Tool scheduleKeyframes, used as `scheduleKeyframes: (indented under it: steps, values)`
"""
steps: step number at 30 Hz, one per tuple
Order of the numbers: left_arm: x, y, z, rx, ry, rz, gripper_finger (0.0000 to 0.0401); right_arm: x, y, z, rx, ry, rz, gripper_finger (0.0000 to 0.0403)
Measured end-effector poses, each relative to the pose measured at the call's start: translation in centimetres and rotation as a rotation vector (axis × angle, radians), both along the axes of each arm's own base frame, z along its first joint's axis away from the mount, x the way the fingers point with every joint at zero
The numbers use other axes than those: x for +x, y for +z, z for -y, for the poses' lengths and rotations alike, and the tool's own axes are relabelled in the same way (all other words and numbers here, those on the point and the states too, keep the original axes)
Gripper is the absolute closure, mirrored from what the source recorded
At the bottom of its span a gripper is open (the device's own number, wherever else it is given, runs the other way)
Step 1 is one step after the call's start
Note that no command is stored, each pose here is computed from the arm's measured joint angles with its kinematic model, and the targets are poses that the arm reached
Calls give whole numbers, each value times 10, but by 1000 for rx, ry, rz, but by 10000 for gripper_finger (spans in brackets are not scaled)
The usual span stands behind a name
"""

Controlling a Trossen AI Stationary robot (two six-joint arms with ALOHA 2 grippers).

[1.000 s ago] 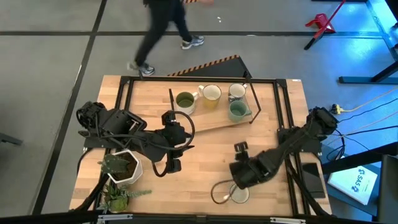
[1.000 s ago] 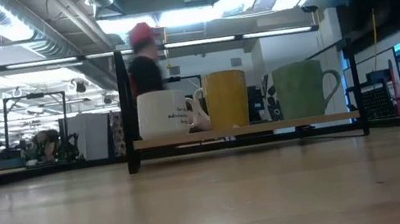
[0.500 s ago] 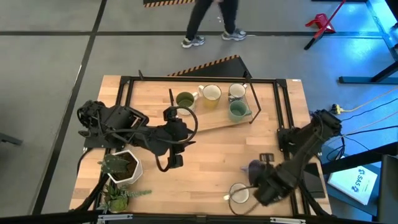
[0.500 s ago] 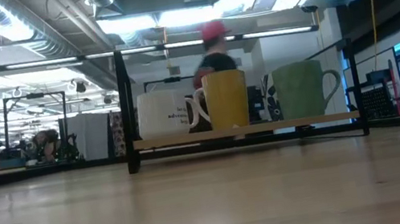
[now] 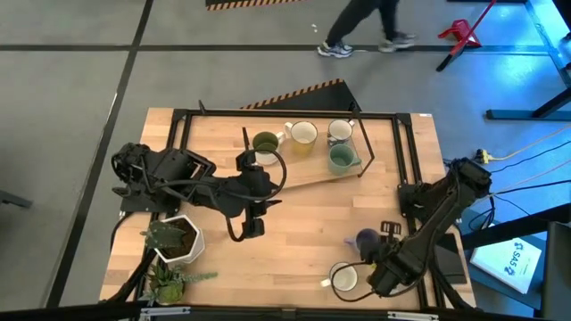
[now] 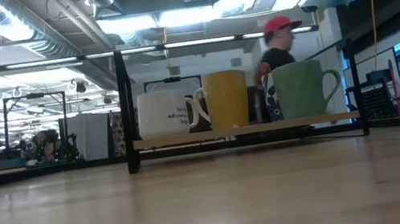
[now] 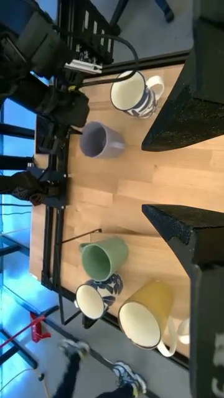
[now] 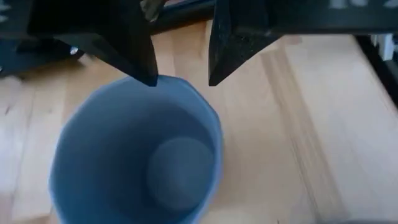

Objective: Place coffee mugs
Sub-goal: Put the violet mug on the shelf

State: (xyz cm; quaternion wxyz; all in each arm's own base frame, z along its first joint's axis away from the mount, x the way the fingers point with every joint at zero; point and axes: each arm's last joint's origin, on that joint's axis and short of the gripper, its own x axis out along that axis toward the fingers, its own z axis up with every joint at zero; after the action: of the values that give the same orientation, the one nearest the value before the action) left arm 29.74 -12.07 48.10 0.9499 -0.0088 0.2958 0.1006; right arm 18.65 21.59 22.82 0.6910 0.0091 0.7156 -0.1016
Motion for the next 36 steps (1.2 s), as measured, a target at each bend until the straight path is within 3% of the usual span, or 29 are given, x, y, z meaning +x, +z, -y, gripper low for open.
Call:
scheduleKeyframes:
  steps: [10,15,20,27,32,36]
  values:
    - [-1,0,0,25,-18,-9,259,42,-2,38,-85,88,106,260]
    - [0,0,-3,50,-25,-21,259,75,-2,63,-129,120,238,260]
    - [3,-1,-10,38,-30,-31,259,93,0,84,-127,125,292,260]
    - [27,-22,-11,25,-32,-117,259,76,40,78,-87,138,333,260]
    - [64,-59,4,27,-62,-208,259,43,71,63,-56,103,362,260]
    - [95,-95,17,50,-120,-276,259,17,80,53,-65,56,365,260]
